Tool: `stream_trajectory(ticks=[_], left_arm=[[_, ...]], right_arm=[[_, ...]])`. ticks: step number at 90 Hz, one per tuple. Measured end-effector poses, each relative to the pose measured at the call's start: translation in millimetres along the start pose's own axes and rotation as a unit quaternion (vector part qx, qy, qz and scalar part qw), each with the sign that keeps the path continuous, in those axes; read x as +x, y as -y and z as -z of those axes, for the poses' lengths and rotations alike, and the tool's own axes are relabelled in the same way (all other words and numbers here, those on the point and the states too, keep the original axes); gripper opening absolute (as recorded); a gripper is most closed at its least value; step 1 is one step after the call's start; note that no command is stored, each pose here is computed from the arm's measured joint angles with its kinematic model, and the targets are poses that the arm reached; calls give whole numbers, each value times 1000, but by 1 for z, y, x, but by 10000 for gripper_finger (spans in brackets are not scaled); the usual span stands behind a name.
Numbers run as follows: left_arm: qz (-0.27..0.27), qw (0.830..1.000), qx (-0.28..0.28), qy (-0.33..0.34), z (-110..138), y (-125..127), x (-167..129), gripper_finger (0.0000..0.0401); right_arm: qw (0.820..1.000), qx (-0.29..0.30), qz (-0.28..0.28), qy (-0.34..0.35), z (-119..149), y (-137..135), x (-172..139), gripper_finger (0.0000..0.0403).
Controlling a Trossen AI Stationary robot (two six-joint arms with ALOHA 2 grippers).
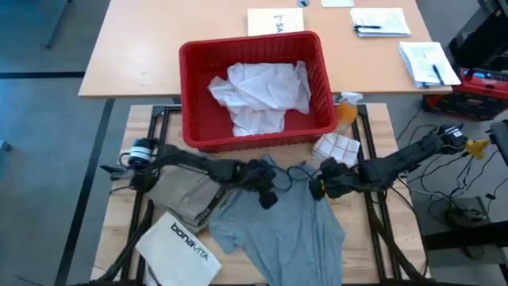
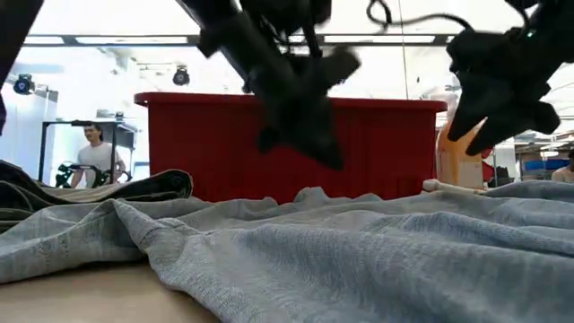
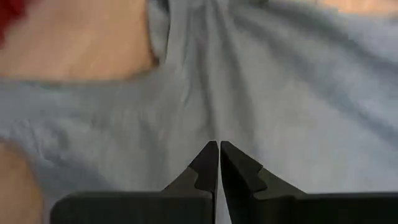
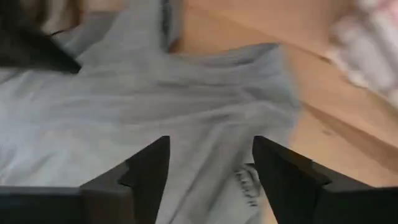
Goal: Fold laundry
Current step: Fold the gray shirt
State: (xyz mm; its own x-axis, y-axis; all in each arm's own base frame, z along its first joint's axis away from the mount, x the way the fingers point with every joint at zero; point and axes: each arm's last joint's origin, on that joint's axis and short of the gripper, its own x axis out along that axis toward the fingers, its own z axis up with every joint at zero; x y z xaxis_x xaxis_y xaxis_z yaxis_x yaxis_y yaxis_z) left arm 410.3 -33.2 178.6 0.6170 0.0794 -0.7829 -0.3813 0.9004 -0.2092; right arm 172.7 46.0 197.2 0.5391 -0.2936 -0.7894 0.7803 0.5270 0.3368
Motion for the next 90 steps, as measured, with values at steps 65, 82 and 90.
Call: stream_trajectory(ticks=[65,82,90], left_arm=[[-67,979,65,-180,68,-30,-15,0],[-67,981,61,-173,67,-30,-15,0],[-67,981,61,-172,67,-30,-15,0]], right_arm=[[978,-68,10,-196,20,-6,30,146],[977,-64,58,-193,31,-4,43,171],[982,-62,35,-177,33,-10,42,177]])
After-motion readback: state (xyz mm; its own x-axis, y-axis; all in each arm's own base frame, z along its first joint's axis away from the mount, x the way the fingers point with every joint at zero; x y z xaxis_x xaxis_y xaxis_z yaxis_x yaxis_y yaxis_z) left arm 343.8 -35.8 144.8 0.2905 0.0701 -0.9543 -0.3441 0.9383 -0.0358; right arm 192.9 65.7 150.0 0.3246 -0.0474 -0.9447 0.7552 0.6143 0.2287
